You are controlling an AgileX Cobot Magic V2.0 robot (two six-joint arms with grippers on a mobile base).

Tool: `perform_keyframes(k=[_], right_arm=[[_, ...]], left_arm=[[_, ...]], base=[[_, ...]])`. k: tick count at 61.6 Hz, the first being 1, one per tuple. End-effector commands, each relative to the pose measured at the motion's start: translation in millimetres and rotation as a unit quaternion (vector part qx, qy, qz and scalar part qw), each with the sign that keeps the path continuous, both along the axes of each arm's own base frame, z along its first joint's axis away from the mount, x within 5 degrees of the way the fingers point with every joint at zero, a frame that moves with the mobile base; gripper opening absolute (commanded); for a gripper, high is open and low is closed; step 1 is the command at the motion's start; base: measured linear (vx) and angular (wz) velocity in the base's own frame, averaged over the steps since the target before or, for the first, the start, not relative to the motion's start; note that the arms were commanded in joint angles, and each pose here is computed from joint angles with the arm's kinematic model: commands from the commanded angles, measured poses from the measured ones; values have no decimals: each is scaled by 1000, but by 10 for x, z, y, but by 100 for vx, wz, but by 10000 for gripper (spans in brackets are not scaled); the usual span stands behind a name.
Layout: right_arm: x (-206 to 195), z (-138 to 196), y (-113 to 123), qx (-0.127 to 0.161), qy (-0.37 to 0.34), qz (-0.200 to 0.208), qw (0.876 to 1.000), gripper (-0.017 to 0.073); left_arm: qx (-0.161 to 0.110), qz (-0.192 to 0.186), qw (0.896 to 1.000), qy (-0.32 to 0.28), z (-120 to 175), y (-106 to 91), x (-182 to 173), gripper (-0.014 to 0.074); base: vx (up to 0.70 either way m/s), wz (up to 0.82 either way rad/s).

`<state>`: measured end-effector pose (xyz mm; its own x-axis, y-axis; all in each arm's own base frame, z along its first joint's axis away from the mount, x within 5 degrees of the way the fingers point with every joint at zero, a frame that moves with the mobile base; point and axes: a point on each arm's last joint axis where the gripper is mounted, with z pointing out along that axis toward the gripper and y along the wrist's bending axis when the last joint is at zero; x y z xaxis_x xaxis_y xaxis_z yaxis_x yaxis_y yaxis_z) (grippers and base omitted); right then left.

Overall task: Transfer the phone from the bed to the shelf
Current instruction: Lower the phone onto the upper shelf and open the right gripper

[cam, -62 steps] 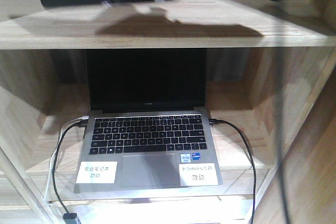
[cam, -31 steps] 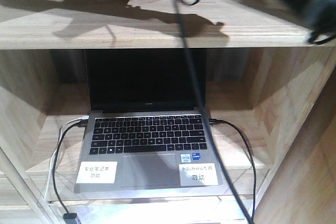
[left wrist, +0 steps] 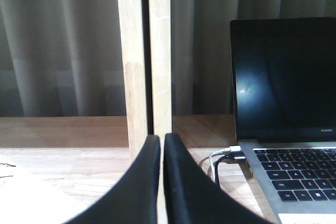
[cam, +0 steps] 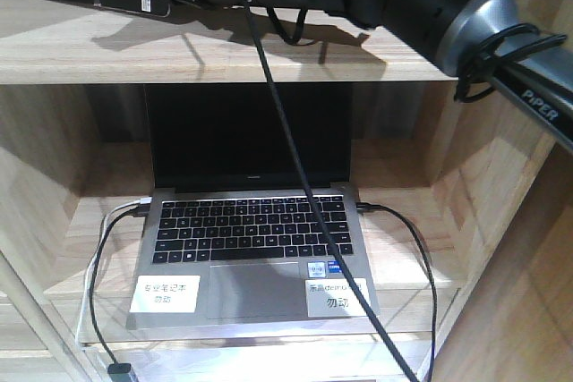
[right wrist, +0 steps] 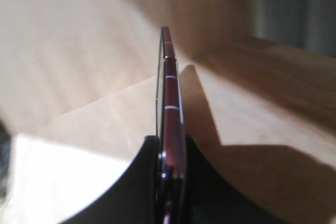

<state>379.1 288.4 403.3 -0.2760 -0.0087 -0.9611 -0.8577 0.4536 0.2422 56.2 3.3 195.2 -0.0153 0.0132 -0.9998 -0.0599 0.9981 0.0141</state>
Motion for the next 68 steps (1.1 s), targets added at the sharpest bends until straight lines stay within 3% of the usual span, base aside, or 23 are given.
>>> perform_keyframes(k=[1, 14, 23, 46, 55, 68], right_arm=[[-76, 380, -116, 54, -32, -33, 997, 20], [-50, 360, -116, 54, -32, -39, 997, 66], [-50, 360, -116, 54, -32, -39, 997, 158], [-19, 367, -135, 52, -42, -59, 996, 704], [-16, 349, -137, 35, -53, -60, 996, 724], [-58, 400, -152, 34, -60, -53, 996, 689]], left_arm=[[-6, -3, 999, -53, 154, -3, -20, 1], [-6, -3, 999, -53, 154, -3, -20, 1], [-6, -3, 999, -53, 154, -3, -20, 1], [-6, -3, 999, -53, 154, -3, -20, 1], [-6, -3, 999, -53, 154, -3, -20, 1], [-6, -3, 999, -53, 154, -3, -20, 1]], base=[[0, 0], [0, 0], [0, 0], [0, 0], [0, 0], [0, 0]])
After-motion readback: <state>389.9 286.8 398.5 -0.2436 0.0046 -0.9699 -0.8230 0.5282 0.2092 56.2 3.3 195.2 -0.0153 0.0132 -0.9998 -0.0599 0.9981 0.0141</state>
